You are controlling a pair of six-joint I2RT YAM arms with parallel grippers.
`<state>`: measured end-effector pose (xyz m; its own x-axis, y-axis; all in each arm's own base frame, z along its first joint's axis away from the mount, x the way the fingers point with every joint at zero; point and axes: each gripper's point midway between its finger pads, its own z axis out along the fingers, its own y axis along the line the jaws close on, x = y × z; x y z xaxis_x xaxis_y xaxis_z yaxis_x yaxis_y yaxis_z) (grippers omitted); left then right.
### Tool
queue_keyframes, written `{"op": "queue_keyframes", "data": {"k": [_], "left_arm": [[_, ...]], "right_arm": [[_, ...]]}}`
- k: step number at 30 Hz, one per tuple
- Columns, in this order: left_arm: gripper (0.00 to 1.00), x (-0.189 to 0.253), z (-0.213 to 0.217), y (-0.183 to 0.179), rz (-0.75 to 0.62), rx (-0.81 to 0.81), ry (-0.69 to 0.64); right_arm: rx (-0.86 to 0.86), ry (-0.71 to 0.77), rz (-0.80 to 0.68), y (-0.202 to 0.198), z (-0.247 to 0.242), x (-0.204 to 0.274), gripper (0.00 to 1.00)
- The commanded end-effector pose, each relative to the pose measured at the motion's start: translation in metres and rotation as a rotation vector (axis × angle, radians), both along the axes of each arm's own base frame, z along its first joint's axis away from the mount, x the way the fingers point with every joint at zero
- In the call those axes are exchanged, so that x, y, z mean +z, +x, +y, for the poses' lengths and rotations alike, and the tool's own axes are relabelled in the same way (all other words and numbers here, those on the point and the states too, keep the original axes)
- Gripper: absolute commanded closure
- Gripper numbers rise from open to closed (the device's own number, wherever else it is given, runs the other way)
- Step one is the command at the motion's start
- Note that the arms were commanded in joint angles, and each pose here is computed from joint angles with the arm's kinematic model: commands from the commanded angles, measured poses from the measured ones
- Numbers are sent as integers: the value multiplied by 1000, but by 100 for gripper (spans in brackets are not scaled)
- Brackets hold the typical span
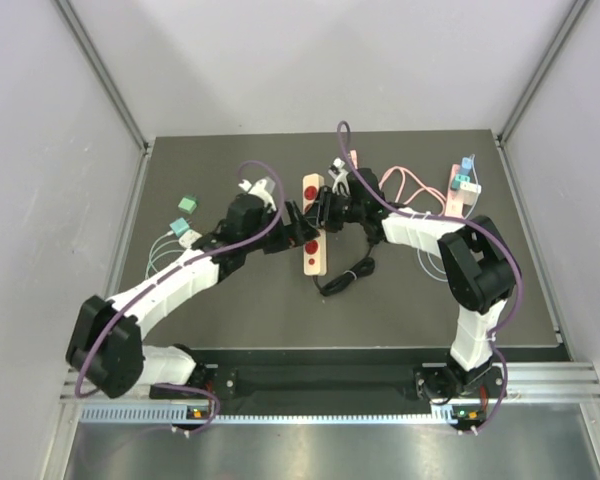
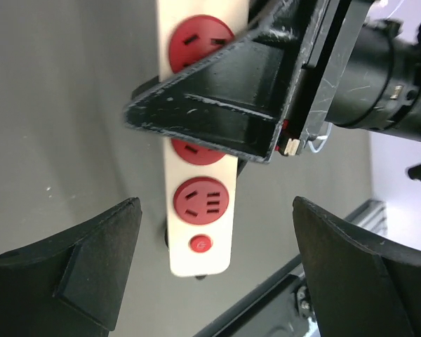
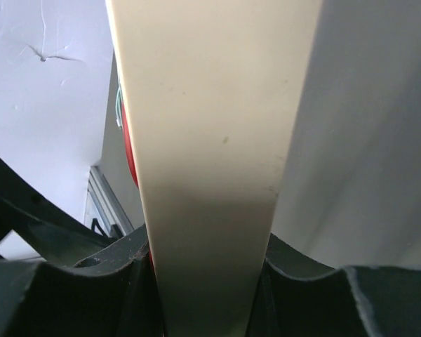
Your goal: Pull the plug off the socket
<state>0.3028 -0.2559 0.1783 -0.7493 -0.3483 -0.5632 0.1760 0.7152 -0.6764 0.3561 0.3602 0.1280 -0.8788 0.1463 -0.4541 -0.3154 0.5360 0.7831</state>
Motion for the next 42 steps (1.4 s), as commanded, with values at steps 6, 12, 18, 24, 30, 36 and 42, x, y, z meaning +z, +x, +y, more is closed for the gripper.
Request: {"op": "queue_keyframes", "data": {"k": [6, 12, 18, 24, 30, 36, 42], "left_arm": [[7, -9, -24, 11, -21, -7, 179], [11, -26, -22, 14, -8, 13, 302], [23, -32, -29, 22, -8, 11, 325], [100, -34, -37, 26, -6, -21, 339], [100, -33, -13, 30, -18, 53, 418], [100, -30, 25, 41, 10, 167, 384], [100, -34, 75, 70, 81, 349, 260]], "right_arm": [[-17, 112, -58, 0, 10, 49, 100], [-11, 143, -39, -1, 13, 53, 100], [-10, 156, -27, -3, 14, 54, 100], [-11, 156, -29, -2, 14, 53, 100], [21, 129, -128, 11, 5, 60, 42], [106, 130, -268, 23, -11, 80, 0], [170, 108, -390, 29, -31, 96, 0]]}}
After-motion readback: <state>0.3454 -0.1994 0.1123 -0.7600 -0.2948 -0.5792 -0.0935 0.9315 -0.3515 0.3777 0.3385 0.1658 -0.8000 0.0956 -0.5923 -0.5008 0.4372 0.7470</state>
